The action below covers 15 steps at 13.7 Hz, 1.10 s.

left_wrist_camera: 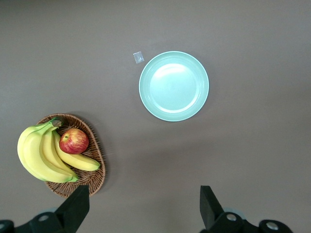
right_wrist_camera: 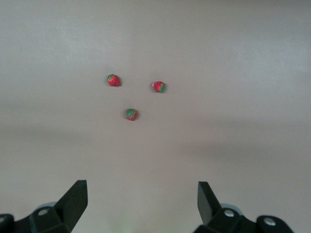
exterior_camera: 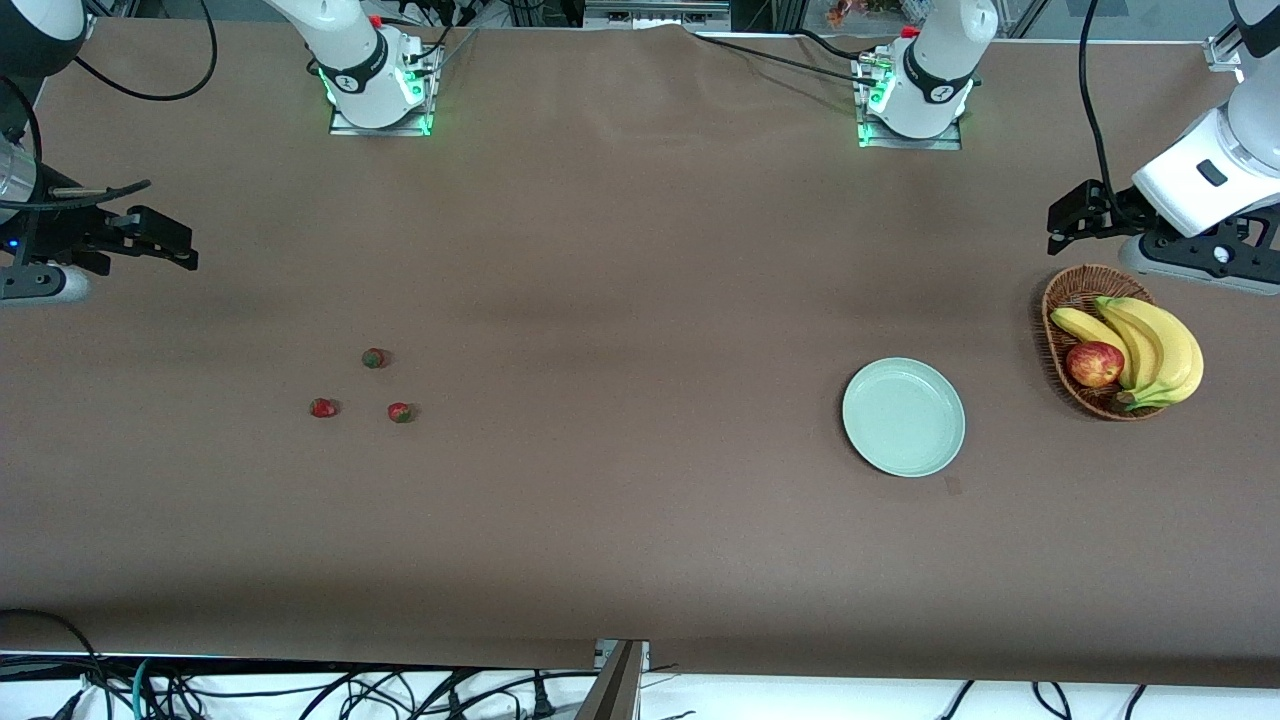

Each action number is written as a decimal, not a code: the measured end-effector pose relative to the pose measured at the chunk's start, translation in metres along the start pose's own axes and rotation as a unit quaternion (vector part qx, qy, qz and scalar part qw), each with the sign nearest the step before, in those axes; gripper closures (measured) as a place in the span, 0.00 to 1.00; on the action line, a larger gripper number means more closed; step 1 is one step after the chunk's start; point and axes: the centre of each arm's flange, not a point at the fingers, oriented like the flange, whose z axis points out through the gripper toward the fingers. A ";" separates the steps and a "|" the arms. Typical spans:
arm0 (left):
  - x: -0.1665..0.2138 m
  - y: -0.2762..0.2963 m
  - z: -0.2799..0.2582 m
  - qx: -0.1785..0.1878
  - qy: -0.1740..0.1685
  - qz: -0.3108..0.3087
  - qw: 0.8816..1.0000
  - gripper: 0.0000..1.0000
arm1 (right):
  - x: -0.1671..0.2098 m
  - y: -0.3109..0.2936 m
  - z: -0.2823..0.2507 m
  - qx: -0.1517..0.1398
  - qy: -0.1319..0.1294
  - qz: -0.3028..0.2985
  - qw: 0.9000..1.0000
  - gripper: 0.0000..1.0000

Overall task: Collect all strawberries into plate
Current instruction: 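Reach the right gripper toward the three red strawberries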

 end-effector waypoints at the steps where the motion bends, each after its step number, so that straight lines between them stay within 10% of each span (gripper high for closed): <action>1: 0.000 0.000 0.000 0.000 0.000 0.000 1.000 0.00 | 0.000 0.000 0.000 0.000 0.001 0.000 1.000 0.00; 15: 0.000 0.001 -0.001 0.000 0.000 0.001 1.000 0.00 | 0.056 -0.012 0.082 -0.003 -0.015 -0.010 1.000 0.00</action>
